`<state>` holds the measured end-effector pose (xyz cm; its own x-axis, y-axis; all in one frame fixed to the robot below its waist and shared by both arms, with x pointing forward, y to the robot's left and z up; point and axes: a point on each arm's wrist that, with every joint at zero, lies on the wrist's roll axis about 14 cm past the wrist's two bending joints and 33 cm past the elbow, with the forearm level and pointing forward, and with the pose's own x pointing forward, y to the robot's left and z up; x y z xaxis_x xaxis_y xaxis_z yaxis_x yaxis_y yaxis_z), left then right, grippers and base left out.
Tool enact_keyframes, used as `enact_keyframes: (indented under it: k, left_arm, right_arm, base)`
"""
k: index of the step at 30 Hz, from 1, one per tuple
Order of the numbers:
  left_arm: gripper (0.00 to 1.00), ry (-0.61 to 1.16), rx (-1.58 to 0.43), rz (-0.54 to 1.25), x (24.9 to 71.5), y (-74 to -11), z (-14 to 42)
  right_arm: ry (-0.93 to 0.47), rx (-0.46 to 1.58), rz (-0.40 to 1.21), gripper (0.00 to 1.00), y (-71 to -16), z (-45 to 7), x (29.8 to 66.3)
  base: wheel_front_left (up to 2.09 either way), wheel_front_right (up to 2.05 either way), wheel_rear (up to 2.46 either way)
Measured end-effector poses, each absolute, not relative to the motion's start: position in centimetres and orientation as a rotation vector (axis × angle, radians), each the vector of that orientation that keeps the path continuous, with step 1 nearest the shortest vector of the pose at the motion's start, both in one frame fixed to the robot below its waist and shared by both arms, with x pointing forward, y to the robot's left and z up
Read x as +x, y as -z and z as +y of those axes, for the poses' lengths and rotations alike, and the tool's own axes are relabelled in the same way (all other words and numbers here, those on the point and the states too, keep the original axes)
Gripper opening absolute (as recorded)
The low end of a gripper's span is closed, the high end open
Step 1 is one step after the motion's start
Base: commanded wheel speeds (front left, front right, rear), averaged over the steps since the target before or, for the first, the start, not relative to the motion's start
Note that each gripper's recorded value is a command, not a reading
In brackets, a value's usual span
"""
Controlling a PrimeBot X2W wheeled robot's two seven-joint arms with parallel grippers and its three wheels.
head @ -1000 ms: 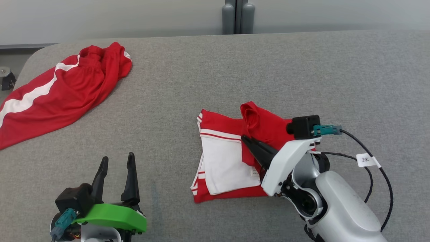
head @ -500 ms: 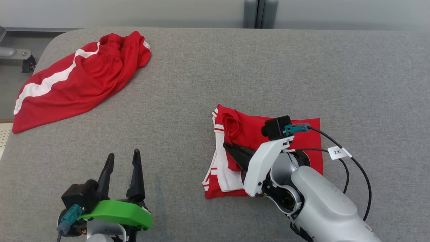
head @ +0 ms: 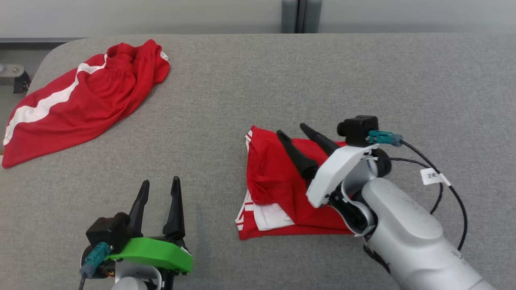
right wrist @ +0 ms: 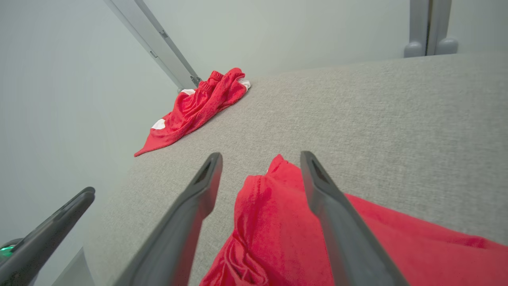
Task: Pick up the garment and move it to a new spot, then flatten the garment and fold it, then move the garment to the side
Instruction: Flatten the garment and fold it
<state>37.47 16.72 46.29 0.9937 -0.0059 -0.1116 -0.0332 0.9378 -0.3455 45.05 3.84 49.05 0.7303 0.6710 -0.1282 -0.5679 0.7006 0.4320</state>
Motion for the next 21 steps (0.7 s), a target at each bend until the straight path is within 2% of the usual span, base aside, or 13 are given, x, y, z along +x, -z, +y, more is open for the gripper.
enact_keyframes:
  k: [6,12,13,15,16,21]
  left_arm:
    - [1.00,0.027,-0.353,0.118,37.9,-46.1,15.4]
    - [1.00,0.043,-0.354,0.122,38.1,-46.0,14.8]
    - [1.00,0.043,-0.354,0.122,38.2,-46.0,14.8]
    - [1.00,0.041,-0.354,0.121,38.2,-46.1,14.9]
    - [1.00,0.038,-0.354,0.122,38.2,-46.0,15.0]
    - [1.00,0.021,-0.350,0.126,38.1,-45.8,15.6]
  right_arm:
    - [-0.599,0.248,0.158,1.00,-49.8,-1.0,46.8]
    - [-0.608,0.179,0.189,1.00,-47.8,-1.6,44.7]
    - [-0.621,0.174,0.214,0.58,-47.0,-1.3,44.0]
    - [-0.651,0.162,0.266,0.27,-45.7,-0.6,42.8]
    - [-0.665,0.160,0.293,0.00,-45.0,-0.2,42.2]
    - [-0.701,0.131,0.369,0.00,-42.9,0.6,41.0]
  base:
    - [0.00,0.00,0.00]
    - [0.00,0.00,0.00]
    - [0.00,0.00,0.00]
    - [0.00,0.00,0.00]
    - [0.00,0.00,0.00]
    - [0.00,0.00,0.00]
